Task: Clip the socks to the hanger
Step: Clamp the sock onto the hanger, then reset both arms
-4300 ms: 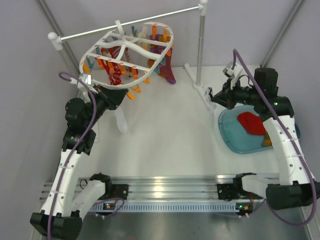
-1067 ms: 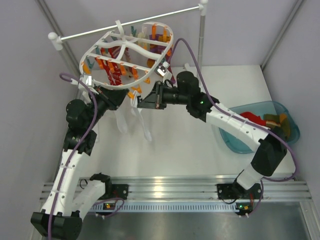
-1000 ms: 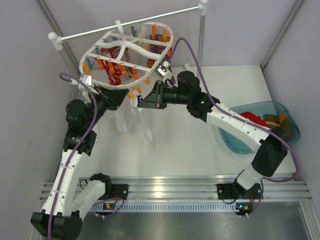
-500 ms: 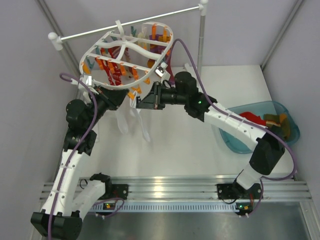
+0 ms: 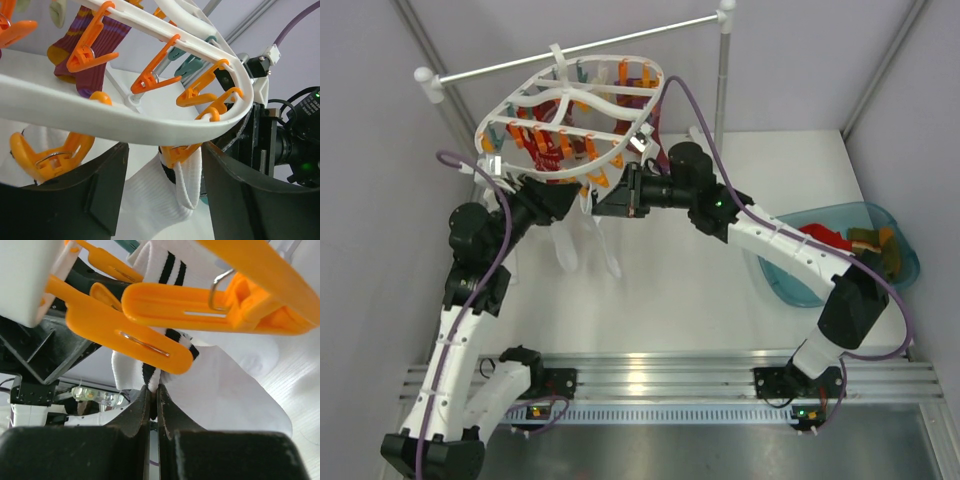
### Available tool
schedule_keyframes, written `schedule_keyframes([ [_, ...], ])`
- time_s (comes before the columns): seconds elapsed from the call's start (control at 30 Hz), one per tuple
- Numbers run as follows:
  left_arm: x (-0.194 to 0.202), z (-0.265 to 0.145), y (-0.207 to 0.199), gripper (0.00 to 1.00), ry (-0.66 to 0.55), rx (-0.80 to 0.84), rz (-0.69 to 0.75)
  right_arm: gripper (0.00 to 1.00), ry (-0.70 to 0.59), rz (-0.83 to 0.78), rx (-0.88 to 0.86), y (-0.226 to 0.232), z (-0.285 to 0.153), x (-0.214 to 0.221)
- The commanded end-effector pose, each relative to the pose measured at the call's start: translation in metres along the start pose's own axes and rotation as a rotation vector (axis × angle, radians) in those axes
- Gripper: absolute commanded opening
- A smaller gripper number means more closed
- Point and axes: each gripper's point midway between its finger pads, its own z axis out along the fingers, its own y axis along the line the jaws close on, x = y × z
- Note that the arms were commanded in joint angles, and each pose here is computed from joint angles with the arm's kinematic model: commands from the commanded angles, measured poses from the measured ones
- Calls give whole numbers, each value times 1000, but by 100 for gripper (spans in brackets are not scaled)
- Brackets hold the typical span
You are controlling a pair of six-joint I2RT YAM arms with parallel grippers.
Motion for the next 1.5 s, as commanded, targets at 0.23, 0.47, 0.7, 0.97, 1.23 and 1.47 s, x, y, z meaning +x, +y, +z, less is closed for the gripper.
schedule_keyframes([
  [0.23,-34,-43,-29,73,-115,-11,106,0,-81,-126,-85,28,4,-25],
  [0.47,-27,-56,-20,72,-102,-49,122,1,-79,-136,-100,33,8,-22],
  [0.7,-29,-57,-20,72,-113,-52,122,31,-65,-179,-57,23,-1,-11],
  [0.97,-30,-64,-29,75,-100,-28,184,49,-93,-203,89,-20,-52,-14],
  [1.23,-28,-59,-24,98,22,-72,286,81,-161,-369,176,-22,-125,-13],
  [1.47,-20,-68,-14,98,174,-138,390,100,-293,-560,394,-48,-215,-23],
])
